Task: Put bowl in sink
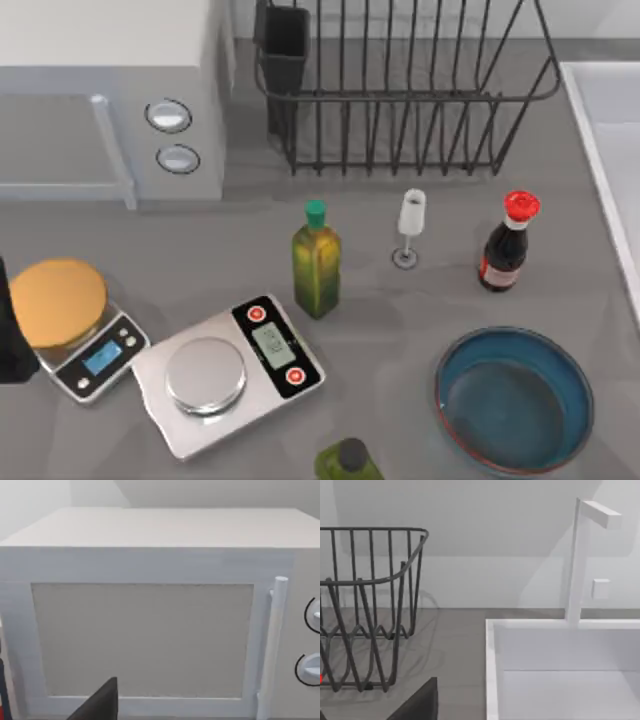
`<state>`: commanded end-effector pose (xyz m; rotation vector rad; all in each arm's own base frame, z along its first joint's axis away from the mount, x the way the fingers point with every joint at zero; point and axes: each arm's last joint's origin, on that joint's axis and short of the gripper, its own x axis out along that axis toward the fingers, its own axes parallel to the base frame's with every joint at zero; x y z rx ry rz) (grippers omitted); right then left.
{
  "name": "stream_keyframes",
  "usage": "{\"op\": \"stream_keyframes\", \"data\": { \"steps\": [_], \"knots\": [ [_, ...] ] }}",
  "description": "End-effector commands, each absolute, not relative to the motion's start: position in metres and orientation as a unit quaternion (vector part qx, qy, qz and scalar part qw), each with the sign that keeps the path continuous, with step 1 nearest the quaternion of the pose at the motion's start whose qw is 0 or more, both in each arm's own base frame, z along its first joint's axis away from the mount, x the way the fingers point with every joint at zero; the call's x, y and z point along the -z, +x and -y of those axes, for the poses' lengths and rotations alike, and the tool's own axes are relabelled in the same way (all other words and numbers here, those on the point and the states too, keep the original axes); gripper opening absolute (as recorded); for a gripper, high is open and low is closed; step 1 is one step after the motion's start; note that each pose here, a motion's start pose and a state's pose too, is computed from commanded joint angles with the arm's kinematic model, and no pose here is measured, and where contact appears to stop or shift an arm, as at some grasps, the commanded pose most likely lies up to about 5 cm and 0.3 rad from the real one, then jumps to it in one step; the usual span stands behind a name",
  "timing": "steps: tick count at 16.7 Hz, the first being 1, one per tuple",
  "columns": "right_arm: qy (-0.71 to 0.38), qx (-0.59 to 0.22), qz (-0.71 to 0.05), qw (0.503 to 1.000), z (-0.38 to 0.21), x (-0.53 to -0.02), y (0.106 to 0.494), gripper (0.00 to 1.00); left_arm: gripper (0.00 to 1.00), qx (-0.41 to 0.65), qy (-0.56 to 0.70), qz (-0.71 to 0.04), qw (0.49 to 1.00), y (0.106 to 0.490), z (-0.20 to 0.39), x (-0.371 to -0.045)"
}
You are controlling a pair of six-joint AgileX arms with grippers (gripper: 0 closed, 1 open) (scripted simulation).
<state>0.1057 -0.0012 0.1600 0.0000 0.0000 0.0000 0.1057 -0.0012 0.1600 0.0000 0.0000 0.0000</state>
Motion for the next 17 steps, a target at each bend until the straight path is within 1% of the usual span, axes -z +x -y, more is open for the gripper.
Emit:
{"op": "stream_keyframes", "data": {
  "steps": [2, 4, 7, 10, 12, 14, 17],
  "knots": [
    [0.000, 0.000, -0.001, 1.000, 0.001, -0.160, 0.106, 1.00, 1.00, 0.000, 0.000, 0.000, 1.000, 0.106, 0.001, -0.160],
    [0.007, -0.007, -0.017, 1.000, 0.000, -0.165, 0.106, 1.00, 1.00, 0.000, 0.000, 0.000, 1.000, 0.106, 0.001, -0.160],
    [0.027, -0.027, -0.085, 0.996, -0.005, -0.182, 0.109, 1.00, 1.00, 0.000, 0.000, 0.000, 1.000, 0.106, 0.001, -0.160],
    [0.050, -0.048, -0.205, 0.976, -0.014, -0.203, 0.120, 1.00, 1.00, 0.000, 0.000, 0.000, 1.000, 0.106, 0.001, -0.160],
    [0.059, -0.057, -0.301, 0.950, -0.023, -0.215, 0.133, 1.00, 1.00, 0.000, 0.000, 0.000, 1.000, 0.106, 0.001, -0.160],
    [0.062, -0.059, -0.396, 0.914, -0.035, -0.226, 0.150, 1.00, 1.00, 0.000, 0.000, 0.000, 1.000, 0.106, 0.001, -0.160],
    [0.053, -0.049, -0.525, 0.848, -0.056, -0.234, 0.178, 1.00, 1.00, 0.000, 0.000, 0.000, 1.000, 0.106, 0.001, -0.160]
  ]
}}
